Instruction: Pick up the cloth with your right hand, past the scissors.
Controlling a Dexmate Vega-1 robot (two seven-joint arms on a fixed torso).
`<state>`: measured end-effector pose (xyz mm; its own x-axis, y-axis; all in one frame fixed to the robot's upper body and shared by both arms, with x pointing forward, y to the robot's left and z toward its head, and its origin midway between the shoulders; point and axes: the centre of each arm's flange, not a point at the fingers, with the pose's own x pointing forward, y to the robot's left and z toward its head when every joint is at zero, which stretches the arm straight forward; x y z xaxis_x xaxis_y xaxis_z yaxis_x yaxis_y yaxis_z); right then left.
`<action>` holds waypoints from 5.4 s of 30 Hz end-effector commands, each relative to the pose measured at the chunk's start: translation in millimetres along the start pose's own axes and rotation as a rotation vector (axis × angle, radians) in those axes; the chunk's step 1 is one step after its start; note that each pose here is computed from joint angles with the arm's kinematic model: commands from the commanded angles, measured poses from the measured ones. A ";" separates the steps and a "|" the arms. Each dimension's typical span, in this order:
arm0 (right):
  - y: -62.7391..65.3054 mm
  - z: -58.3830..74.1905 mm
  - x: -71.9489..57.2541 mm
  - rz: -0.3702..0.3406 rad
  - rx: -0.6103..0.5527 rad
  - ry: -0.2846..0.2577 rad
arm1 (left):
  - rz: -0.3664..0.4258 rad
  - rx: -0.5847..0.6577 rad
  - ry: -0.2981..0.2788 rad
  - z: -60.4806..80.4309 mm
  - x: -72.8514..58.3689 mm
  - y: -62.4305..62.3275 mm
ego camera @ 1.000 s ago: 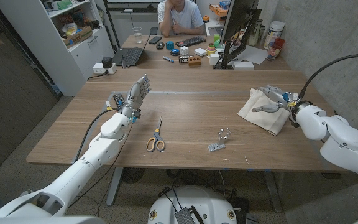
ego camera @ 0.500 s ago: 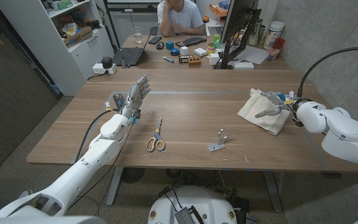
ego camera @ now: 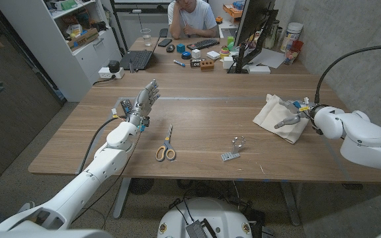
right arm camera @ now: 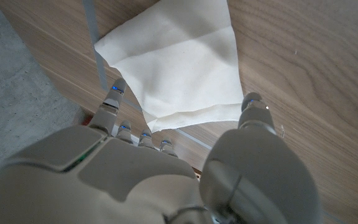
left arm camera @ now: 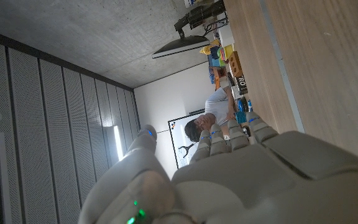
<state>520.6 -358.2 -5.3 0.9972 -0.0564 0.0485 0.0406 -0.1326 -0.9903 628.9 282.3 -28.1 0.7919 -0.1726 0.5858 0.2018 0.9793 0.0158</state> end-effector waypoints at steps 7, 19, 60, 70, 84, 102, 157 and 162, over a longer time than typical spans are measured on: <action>16.8 2.2 11.1 0.033 -0.056 0.048 | 0.007 0.003 0.011 -0.5 -5.8 -1.3; 33.2 6.2 15.9 0.083 -0.045 0.054 | 0.023 0.001 0.015 -3.0 -9.4 0.1; 49.2 -4.4 41.0 0.066 -0.027 0.091 | 0.013 0.024 0.042 -5.6 -10.4 -7.2; 53.1 -7.5 43.3 0.086 -0.019 0.099 | 0.018 0.013 0.039 -6.6 -10.6 -7.0; 49.8 -8.4 39.5 0.003 -0.034 0.115 | 0.027 0.011 0.039 -9.1 -12.7 -5.7; 44.6 -10.3 27.2 -0.183 -0.011 0.126 | 0.027 0.002 0.042 -11.7 -13.0 -5.5; 30.3 -5.1 25.0 -0.283 0.071 0.112 | 0.038 -0.006 0.044 -14.4 -7.6 1.6; 23.9 -2.9 22.6 -0.294 0.043 0.108 | 0.036 -0.009 0.042 -13.7 -5.2 2.2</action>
<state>548.5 -368.9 -37.2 0.9358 -0.1308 0.3273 0.3185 -0.0840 -0.9442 629.2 283.3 -44.8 0.8252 -0.1410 0.5470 0.1732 0.9849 -0.0074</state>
